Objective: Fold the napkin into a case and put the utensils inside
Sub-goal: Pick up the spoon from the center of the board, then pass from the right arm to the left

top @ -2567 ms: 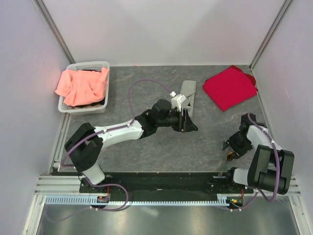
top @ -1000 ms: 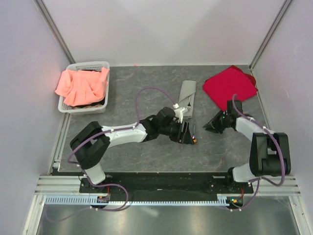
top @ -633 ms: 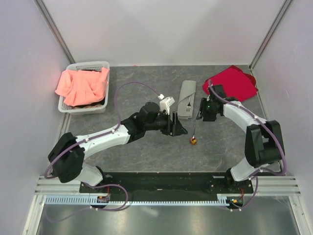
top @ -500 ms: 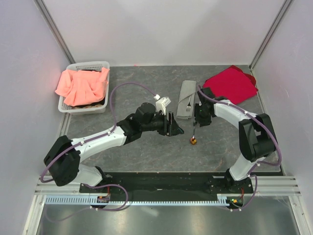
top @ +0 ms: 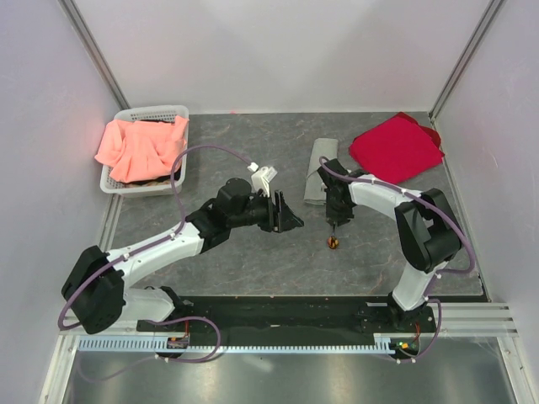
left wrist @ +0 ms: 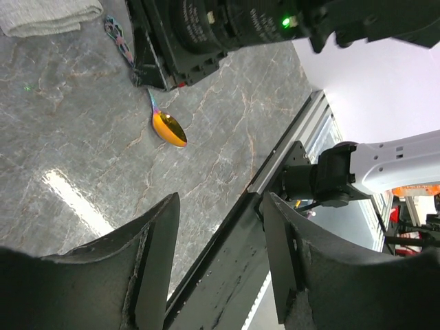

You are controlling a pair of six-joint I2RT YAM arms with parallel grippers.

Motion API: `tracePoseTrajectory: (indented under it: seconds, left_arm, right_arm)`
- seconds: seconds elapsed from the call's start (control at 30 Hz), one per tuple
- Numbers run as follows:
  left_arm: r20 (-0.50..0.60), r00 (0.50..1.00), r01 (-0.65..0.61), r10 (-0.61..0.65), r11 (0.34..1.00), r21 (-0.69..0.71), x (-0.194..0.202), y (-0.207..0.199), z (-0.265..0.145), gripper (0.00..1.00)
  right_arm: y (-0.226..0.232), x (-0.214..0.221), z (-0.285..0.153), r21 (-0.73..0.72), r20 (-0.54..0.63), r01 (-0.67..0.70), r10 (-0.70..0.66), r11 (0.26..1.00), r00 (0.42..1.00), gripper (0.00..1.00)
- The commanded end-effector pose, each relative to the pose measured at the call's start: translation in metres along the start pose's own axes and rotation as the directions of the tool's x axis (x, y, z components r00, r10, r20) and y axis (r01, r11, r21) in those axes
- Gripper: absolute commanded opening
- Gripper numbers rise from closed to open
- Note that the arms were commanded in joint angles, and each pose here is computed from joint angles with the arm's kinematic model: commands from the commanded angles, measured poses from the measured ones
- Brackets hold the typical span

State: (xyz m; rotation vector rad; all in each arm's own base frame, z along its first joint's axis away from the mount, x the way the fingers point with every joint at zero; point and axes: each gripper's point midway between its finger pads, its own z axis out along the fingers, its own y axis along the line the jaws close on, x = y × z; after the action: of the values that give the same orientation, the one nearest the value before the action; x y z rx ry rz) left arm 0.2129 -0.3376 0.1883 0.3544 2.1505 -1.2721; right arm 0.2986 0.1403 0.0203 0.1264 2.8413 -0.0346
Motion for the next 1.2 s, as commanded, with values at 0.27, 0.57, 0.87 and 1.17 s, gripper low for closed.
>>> tracePoseTrajectory:
  seconds: [0.27,0.57,0.87,1.17]
  left_arm:
    - [-0.102,0.994,0.049,-0.038,0.993,0.107,0.015,-0.007,0.011,0.81]
    - [-0.246,0.960,0.181,-0.134,0.967,0.181,0.048,-0.008,0.056,0.84]
    - [-0.309,0.903,0.385,-0.298,0.880,0.277,0.057,-0.020,0.083,0.69]
    - [-0.268,0.912,0.372,-0.311,0.903,0.214,0.053,-0.009,0.098,0.61]
  right_arm:
    - [-0.002,-0.008,-0.010,-0.012,0.095,-0.055,0.056,0.998,0.994,0.00]
    - [-0.007,-0.019,-0.075,-0.097,0.208,-0.099,0.118,0.990,0.971,0.00]
    - [0.009,-0.042,-0.114,-0.216,0.310,-0.105,0.170,0.971,0.935,0.00]
    - [0.025,-0.035,-0.117,-0.252,0.303,-0.074,0.151,0.965,0.941,0.00]
